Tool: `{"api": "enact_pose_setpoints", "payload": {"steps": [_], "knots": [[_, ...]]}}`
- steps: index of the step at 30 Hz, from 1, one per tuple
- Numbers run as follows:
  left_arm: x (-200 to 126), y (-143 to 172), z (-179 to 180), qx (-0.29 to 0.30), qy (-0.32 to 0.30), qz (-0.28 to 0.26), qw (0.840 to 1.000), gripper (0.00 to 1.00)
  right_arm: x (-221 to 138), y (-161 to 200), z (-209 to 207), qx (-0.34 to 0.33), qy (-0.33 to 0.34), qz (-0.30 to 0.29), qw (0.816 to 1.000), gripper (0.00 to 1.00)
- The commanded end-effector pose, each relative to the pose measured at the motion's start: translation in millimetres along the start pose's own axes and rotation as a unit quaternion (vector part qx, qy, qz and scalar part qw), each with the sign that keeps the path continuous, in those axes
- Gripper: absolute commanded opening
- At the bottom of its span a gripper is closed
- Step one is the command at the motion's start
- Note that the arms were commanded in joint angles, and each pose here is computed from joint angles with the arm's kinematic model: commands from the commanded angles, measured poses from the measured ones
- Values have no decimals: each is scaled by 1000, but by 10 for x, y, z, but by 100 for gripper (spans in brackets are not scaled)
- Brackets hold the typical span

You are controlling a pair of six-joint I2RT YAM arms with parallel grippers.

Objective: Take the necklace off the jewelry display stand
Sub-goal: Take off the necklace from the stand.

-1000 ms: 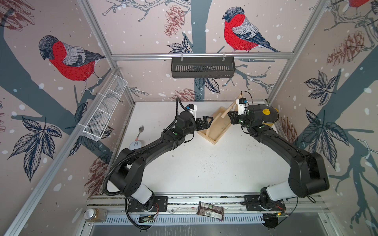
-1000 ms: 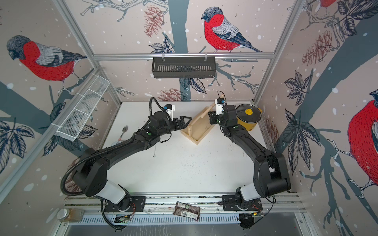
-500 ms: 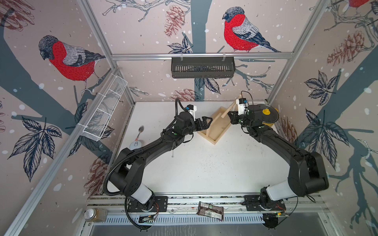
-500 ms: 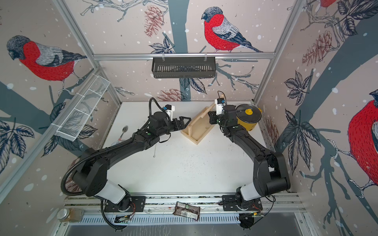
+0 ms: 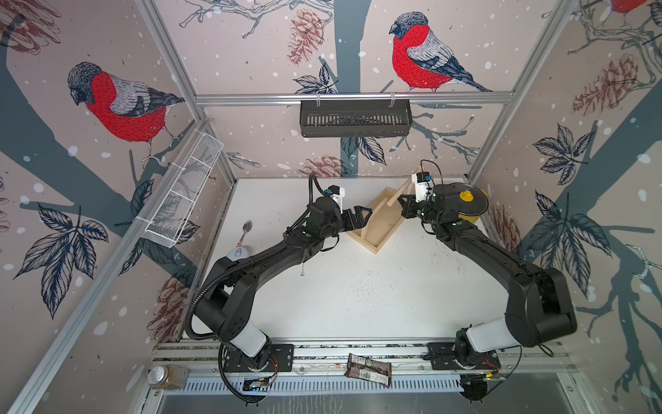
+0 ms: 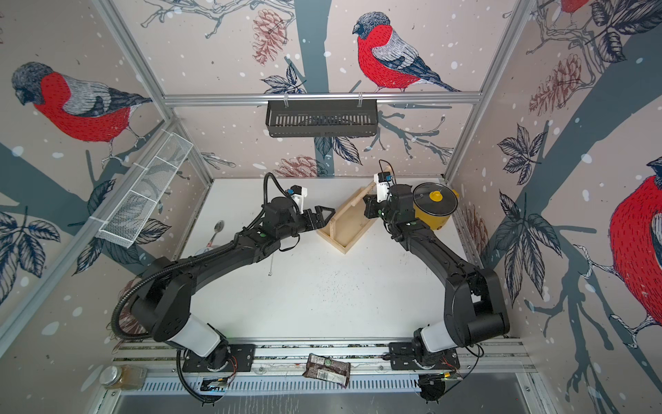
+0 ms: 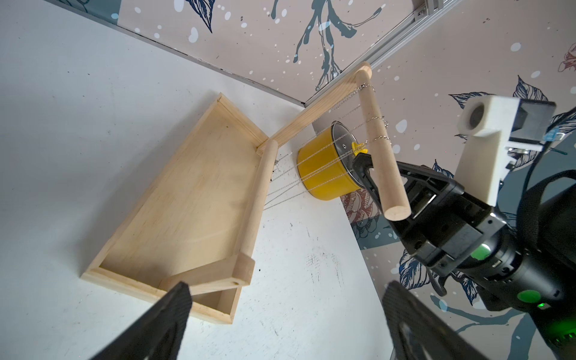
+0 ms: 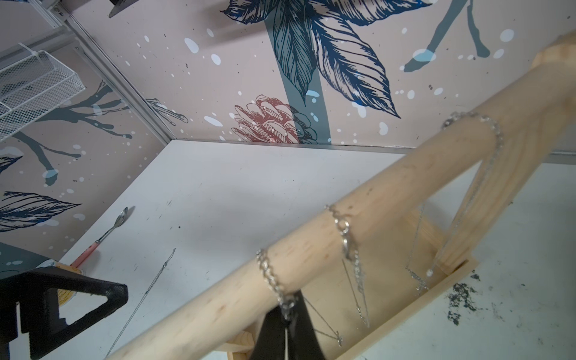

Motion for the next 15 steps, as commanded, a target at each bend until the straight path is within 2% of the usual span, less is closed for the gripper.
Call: {"api": "enact_pose_setpoints", "payload": {"steps": [1,15], "knots": [[8,-66,-42,2,14,-13,1000,97,-39,-87,49,-11,-2,-15,1000,6],[5,-27,-10,-1,8,-7,1000,97,-113,-137,184,-20,-8,-19,1000,5]]}}
Point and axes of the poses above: each gripper's point midway between its finger pads, its own x axis out along the fingers, its own z axis along the line the jaws close on, y = z × x, the point moved 7 cm from there along -x, back along the fingers, and after that the axes turned 6 degrees about x, right-handed, at the moved point
